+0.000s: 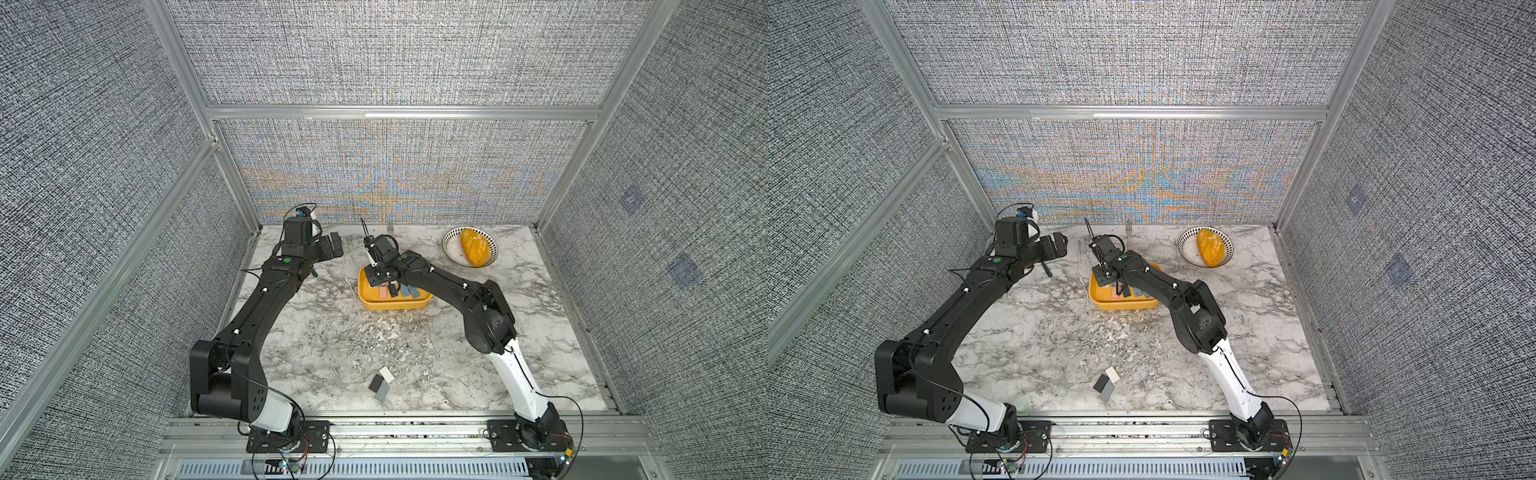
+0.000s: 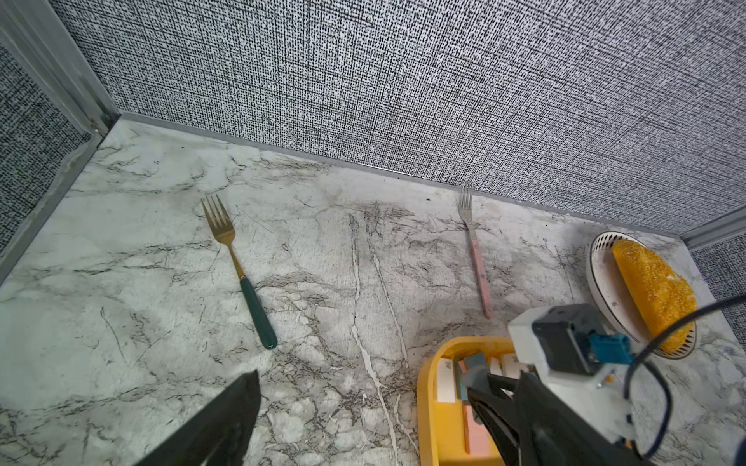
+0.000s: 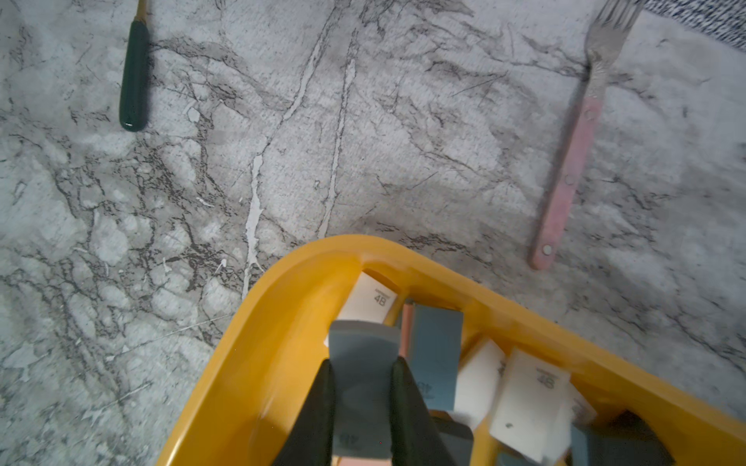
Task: Put the eraser in the storage box
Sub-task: Place the eraser in the storage box, then adjust the eraser at the center of the board.
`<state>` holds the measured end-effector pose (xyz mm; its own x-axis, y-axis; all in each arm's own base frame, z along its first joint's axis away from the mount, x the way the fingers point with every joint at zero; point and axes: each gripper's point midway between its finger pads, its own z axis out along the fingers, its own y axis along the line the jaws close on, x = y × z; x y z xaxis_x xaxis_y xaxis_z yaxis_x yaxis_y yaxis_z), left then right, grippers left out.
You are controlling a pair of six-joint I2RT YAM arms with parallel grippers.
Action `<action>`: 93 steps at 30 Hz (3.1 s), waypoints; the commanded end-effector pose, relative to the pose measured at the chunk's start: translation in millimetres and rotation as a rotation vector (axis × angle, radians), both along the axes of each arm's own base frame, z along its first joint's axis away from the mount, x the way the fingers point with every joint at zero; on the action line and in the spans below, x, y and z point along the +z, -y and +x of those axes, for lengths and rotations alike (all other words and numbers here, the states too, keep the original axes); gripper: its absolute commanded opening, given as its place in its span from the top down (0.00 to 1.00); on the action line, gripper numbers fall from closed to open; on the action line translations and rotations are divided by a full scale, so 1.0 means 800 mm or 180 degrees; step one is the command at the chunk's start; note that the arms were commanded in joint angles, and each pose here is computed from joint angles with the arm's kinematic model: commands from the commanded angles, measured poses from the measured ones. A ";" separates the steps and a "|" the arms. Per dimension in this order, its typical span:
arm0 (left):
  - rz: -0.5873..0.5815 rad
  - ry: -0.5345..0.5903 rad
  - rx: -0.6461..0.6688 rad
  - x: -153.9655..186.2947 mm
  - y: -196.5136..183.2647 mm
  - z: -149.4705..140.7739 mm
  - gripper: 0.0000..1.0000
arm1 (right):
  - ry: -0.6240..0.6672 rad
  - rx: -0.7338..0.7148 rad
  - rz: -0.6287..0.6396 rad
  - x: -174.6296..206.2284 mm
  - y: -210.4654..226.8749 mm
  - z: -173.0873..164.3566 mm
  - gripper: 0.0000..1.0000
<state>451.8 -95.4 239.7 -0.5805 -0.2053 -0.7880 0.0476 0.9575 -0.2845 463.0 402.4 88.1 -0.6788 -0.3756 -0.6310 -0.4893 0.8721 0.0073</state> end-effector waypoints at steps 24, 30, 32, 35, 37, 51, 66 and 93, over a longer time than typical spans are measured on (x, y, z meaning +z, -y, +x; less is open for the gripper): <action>-0.0012 0.0030 -0.0021 0.001 -0.001 0.009 0.00 | -0.0127 0.0040 0.0097 -0.042 -0.015 0.014 0.70; -0.0012 0.0016 -0.0025 -0.001 -0.002 0.009 0.00 | -0.0114 0.0064 0.0127 -0.034 -0.018 0.014 0.59; -0.0014 0.0017 -0.0031 -0.001 -0.001 0.009 0.00 | -0.0103 0.0062 0.0128 -0.031 -0.017 0.013 0.56; -0.0028 0.0018 -0.0035 0.000 0.000 0.008 0.00 | -0.0090 0.0068 0.0150 -0.022 -0.016 0.012 0.53; -0.0039 0.0019 -0.0043 0.001 0.001 0.008 0.00 | -0.0067 0.0074 0.0175 -0.006 -0.015 0.009 0.52; -0.0096 0.0038 -0.0067 0.002 0.004 0.005 0.00 | 0.0010 0.0089 -0.0078 0.063 0.070 -0.138 0.41; -0.0215 0.0078 -0.0099 0.006 0.005 -0.017 0.00 | -0.0937 0.0531 -0.0521 -0.045 0.107 -0.370 0.39; -0.0205 0.0084 -0.0045 0.001 0.000 -0.024 0.00 | -0.1125 0.0680 -0.0734 -0.080 0.065 -0.399 0.38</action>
